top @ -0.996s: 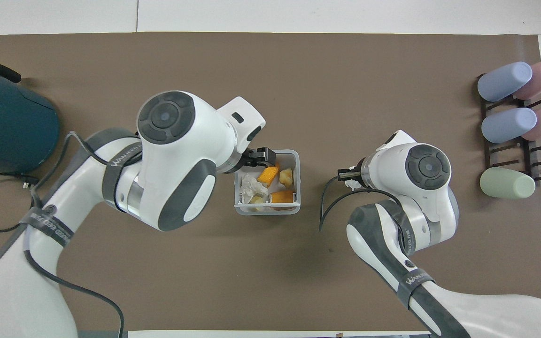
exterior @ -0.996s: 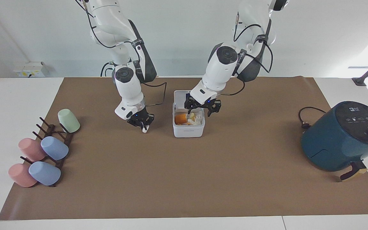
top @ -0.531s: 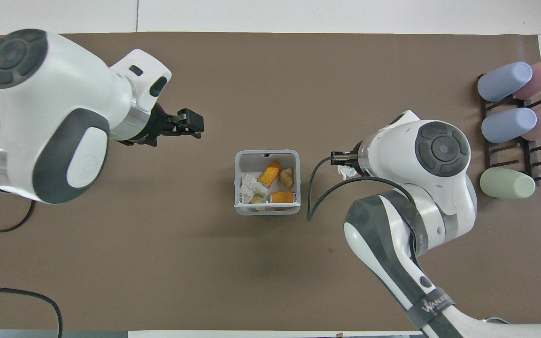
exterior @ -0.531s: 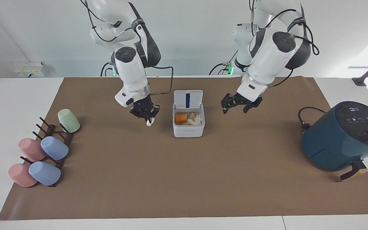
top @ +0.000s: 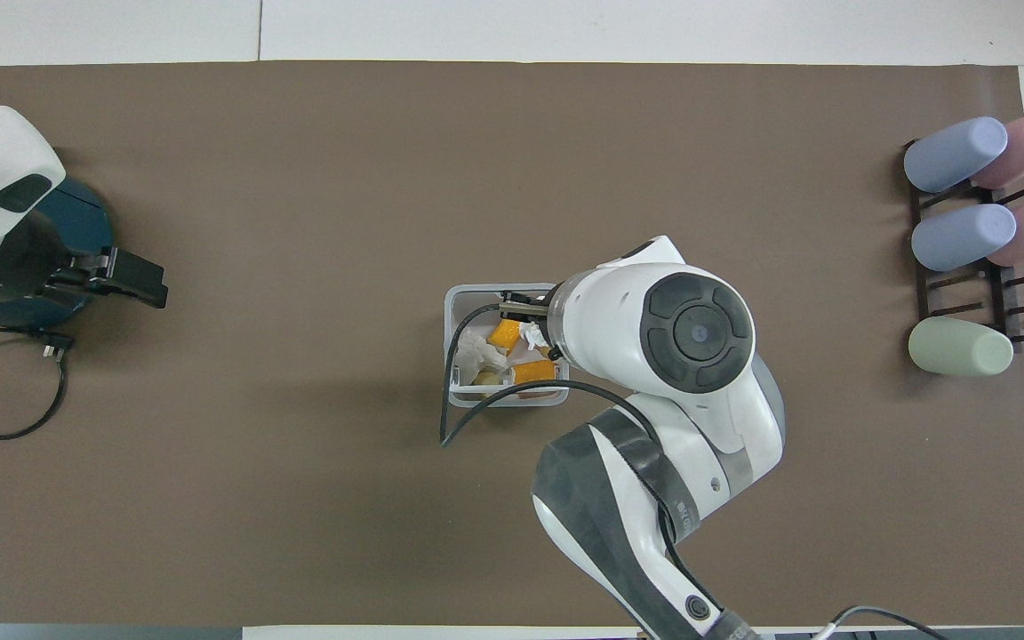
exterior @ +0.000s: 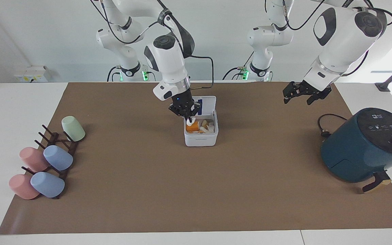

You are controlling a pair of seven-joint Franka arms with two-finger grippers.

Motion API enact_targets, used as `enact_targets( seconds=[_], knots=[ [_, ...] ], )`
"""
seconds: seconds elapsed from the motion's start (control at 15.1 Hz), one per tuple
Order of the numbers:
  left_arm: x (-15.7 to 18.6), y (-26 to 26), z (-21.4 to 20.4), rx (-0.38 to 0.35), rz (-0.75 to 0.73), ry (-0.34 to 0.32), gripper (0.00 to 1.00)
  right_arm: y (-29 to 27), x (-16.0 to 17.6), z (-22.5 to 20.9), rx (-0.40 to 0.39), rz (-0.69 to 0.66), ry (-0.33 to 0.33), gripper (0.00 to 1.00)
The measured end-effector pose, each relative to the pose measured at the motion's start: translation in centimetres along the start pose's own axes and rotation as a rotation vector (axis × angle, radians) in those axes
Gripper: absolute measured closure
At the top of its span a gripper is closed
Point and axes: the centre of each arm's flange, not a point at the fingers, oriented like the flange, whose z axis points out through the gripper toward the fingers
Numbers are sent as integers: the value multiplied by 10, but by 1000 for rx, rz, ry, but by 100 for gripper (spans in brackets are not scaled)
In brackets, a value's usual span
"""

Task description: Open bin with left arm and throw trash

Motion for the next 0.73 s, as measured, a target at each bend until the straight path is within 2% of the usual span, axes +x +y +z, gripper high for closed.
enact_targets(
  seconds=[0.27, 0.4, 0.73],
  knots=[
    [-26, -3, -19, 19, 2, -12, 0, -5, -8, 11, -3, -13, -14, 89],
    [-38, -2, -32, 46, 6, -20, 0, -9, -13, 13, -3, -23, -18, 74],
    [-47, 2, -61, 57, 12, 17, 0, -8, -11, 11, -2, -19, -16, 22]
  ],
)
